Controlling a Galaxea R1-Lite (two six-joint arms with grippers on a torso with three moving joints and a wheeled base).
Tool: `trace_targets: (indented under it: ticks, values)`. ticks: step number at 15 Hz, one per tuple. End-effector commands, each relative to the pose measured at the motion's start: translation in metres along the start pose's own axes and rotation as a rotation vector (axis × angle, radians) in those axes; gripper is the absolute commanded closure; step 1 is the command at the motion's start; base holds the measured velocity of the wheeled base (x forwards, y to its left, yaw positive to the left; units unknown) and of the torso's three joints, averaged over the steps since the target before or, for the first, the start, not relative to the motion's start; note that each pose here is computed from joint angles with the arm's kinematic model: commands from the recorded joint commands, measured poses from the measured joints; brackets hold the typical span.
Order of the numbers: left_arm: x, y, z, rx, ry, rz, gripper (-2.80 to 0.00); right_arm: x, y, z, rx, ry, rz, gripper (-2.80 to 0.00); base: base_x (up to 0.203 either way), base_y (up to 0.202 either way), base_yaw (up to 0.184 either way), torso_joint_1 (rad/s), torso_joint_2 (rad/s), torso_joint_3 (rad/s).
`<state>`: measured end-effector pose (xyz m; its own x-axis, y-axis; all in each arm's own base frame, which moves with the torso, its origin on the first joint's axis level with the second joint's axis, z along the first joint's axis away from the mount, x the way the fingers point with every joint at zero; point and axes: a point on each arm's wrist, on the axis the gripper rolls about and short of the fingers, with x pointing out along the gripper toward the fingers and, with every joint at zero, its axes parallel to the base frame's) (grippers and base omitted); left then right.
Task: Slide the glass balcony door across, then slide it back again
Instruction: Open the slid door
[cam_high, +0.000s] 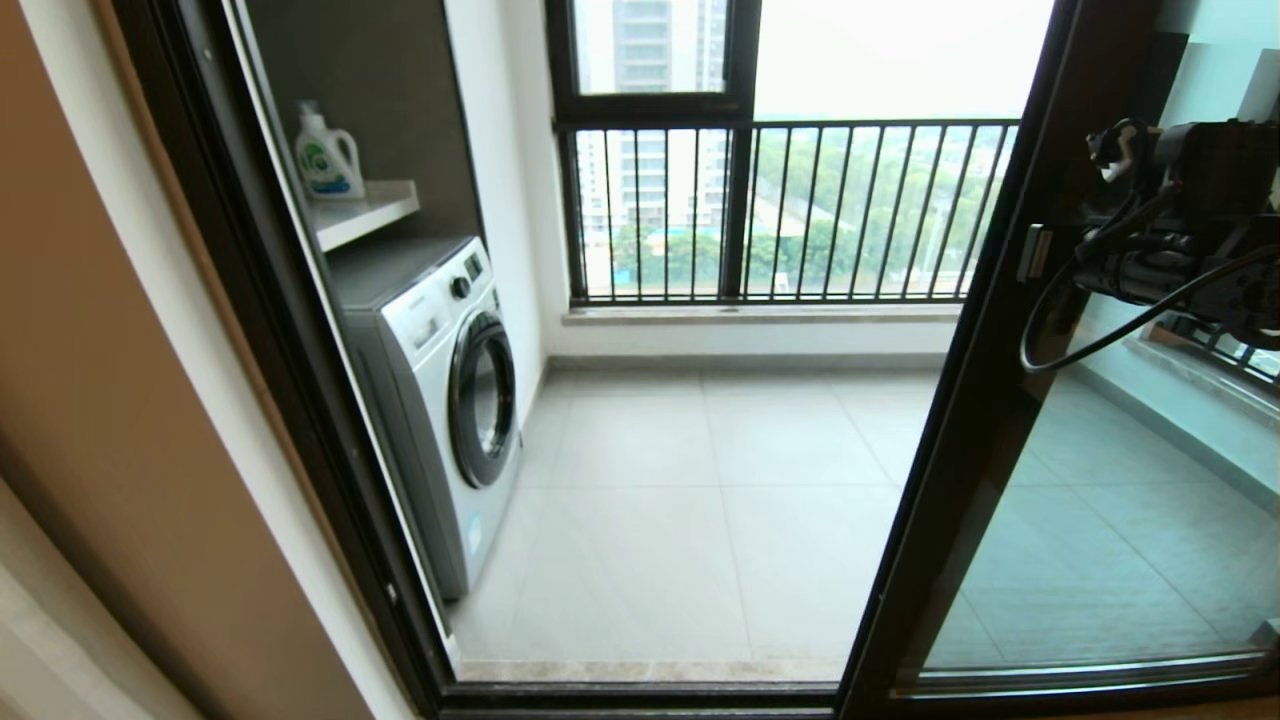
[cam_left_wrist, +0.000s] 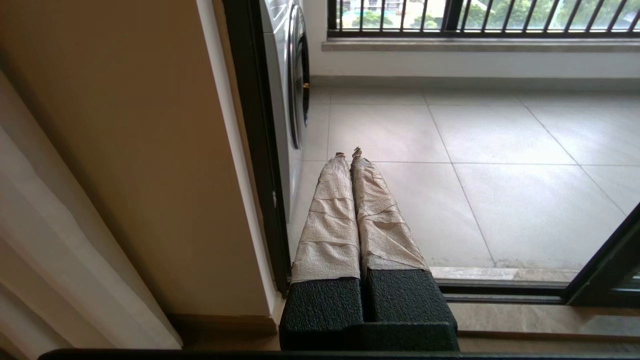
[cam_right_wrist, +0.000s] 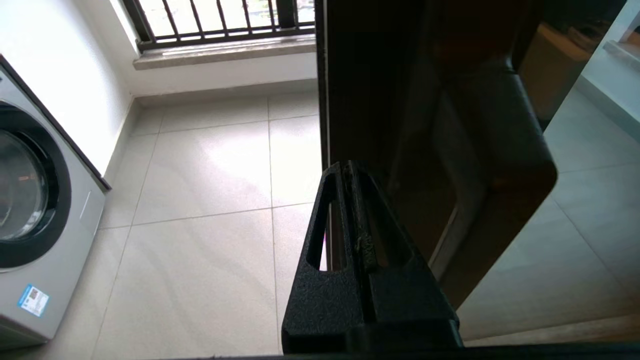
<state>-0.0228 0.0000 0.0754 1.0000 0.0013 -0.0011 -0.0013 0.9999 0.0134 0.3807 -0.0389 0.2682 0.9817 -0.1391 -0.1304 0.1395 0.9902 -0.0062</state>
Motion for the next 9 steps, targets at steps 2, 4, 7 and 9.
trace_targets:
  ticks: [2,4,7,9]
  values:
    - [0.0,0.0,0.0,0.0,0.002,0.0,0.0,-0.001,-0.02,0.002,0.005,-0.008,-0.016,0.0,0.0,0.0,0.0,0.0,0.0,0.0]
    - [0.0,0.0,0.0,0.0,0.002,0.0,0.0,-0.001,-0.03,0.0,0.008,-0.003,-0.033,0.0,0.0,0.0,0.0,0.0,0.0,0.0]
    - [0.0,0.0,0.0,0.0,0.002,0.0,0.0,0.0,-0.044,-0.001,-0.001,-0.001,-0.038,0.0,0.0,0.0,0.0,0.0,0.0,0.0]
    - [0.0,0.0,0.0,0.0,0.002,0.0,0.0,0.0,-0.056,-0.002,-0.001,0.001,-0.051,0.0,0.0,0.0,0.0,0.0,0.0,0.0]
